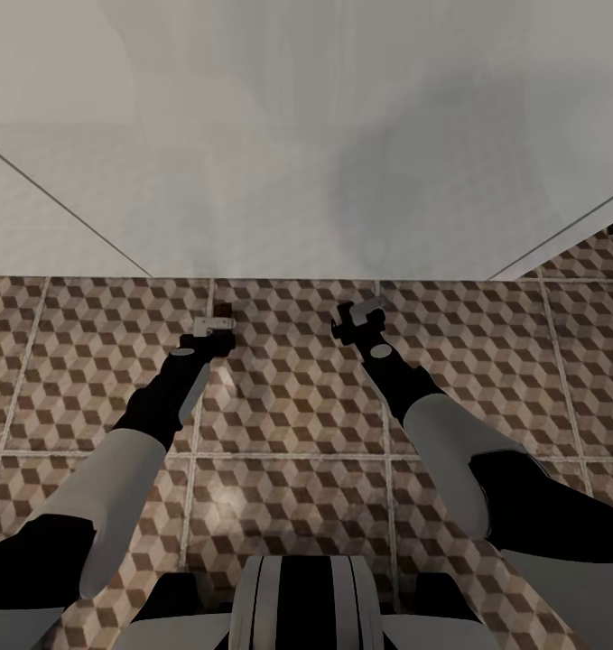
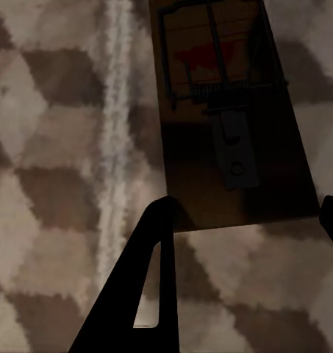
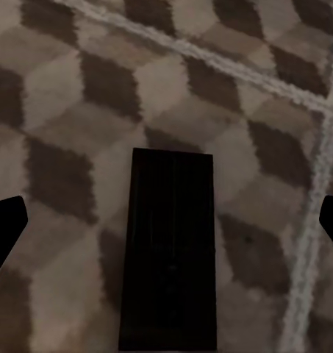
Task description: Take the four mousetraps from the cabinet in the bathroom and place them on the bathroom floor. Make sure all four end up on the same floor surface, and ensure that at least two of them are either under or directly next to the same bathroom sink.
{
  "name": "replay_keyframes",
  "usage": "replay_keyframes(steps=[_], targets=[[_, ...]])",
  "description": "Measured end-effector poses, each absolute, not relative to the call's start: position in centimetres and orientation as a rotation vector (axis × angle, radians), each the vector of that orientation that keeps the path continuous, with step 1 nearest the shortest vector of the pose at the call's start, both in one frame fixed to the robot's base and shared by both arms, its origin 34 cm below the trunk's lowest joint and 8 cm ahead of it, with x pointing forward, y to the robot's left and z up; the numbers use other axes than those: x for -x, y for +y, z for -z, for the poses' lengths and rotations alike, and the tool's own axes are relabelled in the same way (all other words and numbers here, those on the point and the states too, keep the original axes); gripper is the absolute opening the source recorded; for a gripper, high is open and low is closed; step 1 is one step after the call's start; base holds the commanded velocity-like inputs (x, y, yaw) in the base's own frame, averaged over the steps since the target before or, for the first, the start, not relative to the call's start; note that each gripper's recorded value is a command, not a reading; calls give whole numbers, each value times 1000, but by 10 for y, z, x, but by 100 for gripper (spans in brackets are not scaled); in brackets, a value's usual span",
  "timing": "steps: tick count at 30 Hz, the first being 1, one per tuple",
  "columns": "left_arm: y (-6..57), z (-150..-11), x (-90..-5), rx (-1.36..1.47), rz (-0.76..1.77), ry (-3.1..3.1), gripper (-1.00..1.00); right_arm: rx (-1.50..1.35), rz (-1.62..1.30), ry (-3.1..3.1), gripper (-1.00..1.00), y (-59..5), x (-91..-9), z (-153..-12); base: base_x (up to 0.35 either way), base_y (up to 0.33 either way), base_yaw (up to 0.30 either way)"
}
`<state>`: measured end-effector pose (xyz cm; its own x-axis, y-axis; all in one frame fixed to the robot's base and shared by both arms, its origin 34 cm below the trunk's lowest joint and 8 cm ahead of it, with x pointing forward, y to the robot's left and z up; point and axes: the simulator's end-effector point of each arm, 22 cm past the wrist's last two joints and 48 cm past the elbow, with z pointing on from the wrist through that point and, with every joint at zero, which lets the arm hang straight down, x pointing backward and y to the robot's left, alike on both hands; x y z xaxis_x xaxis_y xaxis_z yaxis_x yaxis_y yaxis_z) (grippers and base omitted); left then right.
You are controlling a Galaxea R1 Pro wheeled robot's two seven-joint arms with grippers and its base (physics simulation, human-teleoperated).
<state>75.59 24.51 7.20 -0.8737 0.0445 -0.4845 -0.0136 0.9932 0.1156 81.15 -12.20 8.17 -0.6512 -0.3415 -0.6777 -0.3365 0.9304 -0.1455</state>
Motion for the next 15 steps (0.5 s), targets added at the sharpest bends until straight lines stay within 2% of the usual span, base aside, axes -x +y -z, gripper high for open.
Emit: replay_keyframes(steps=[15], targets=[[246,-72,-755,-23,-163,2635,-100,478,9,2327,100,-122,-811,-82,0,0,0]])
